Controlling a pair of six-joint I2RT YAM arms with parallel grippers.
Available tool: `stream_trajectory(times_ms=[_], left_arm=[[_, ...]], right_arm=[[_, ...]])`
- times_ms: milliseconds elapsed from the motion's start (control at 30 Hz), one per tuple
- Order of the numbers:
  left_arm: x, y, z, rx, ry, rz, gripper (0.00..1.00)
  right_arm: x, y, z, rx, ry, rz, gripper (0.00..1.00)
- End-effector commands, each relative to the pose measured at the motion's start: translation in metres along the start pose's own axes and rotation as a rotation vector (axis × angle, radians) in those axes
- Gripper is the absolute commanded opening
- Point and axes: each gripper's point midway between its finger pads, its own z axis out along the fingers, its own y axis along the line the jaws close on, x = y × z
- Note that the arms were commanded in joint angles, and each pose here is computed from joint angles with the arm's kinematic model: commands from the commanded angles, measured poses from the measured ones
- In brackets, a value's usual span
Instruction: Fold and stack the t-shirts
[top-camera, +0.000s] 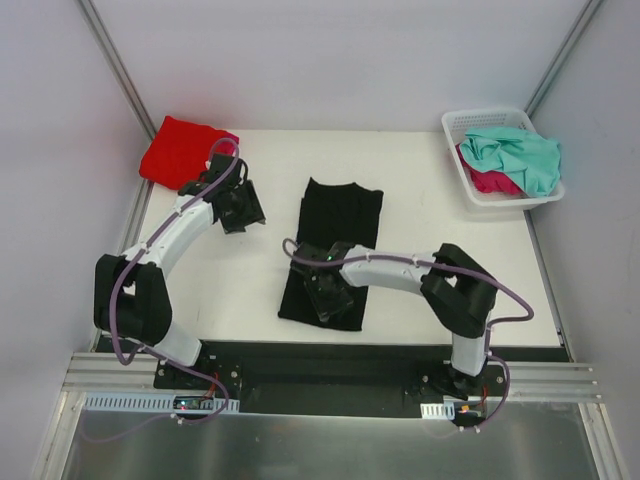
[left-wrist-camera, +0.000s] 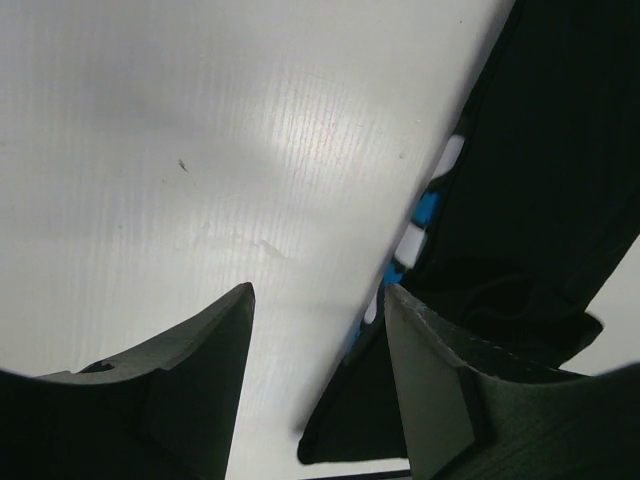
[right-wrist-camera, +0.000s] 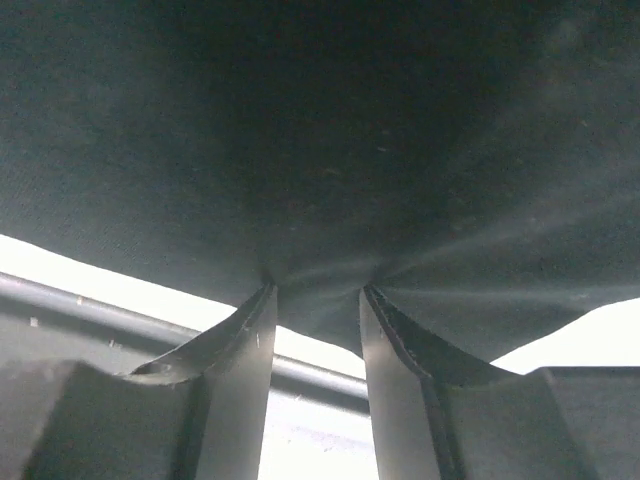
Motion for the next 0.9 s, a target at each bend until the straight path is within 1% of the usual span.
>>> stream_trajectory(times_ms=[0, 33, 167, 267, 367, 567, 667, 733, 800, 833, 867], left_arm=[[0.003, 0.001, -0.018, 0.016, -0.019, 0.018, 0.55], [0.005, 0.0, -0.019, 0.022, -0.017, 0.018, 0.54], [0.012, -0.001, -0.024, 0.048, -0.007, 0.014, 0.54], [0.019, -0.001, -0.032, 0.072, -0.008, 0.02, 0.54], [0.024, 0.003, -0.035, 0.069, -0.013, 0.029, 0.55], [0.031, 0.004, -0.047, 0.095, -0.019, 0.036, 0.54], [0.041, -0.005, -0.052, 0.142, 0.016, 0.035, 0.55], [0.053, -0.005, -0.051, 0.143, 0.043, 0.046, 0.54], [0.072, -0.002, -0.047, 0.146, 0.098, 0.059, 0.55], [0.083, -0.006, -0.047, 0.178, 0.143, 0.059, 0.54], [0.095, -0.002, -0.045, 0.176, 0.183, 0.059, 0.54]], right_arm=[[0.058, 0.014, -0.014, 0.086, 0.087, 0.016, 0.41], [0.055, 0.018, -0.023, 0.081, 0.058, 0.028, 0.41], [0.044, 0.007, -0.049, 0.142, -0.02, 0.034, 0.41], [0.037, -0.001, -0.058, 0.154, -0.045, 0.038, 0.42], [0.033, -0.007, -0.058, 0.153, -0.056, 0.051, 0.41], [0.037, -0.017, -0.043, 0.163, -0.027, 0.068, 0.4], [0.04, -0.016, -0.03, 0.163, -0.005, 0.075, 0.4], [0.042, -0.019, -0.022, 0.166, 0.001, 0.08, 0.39], [0.036, -0.022, -0.021, 0.15, -0.028, 0.104, 0.39], [0.034, -0.03, -0.027, 0.14, -0.047, 0.135, 0.39], [0.031, -0.033, -0.03, 0.127, -0.071, 0.152, 0.38]])
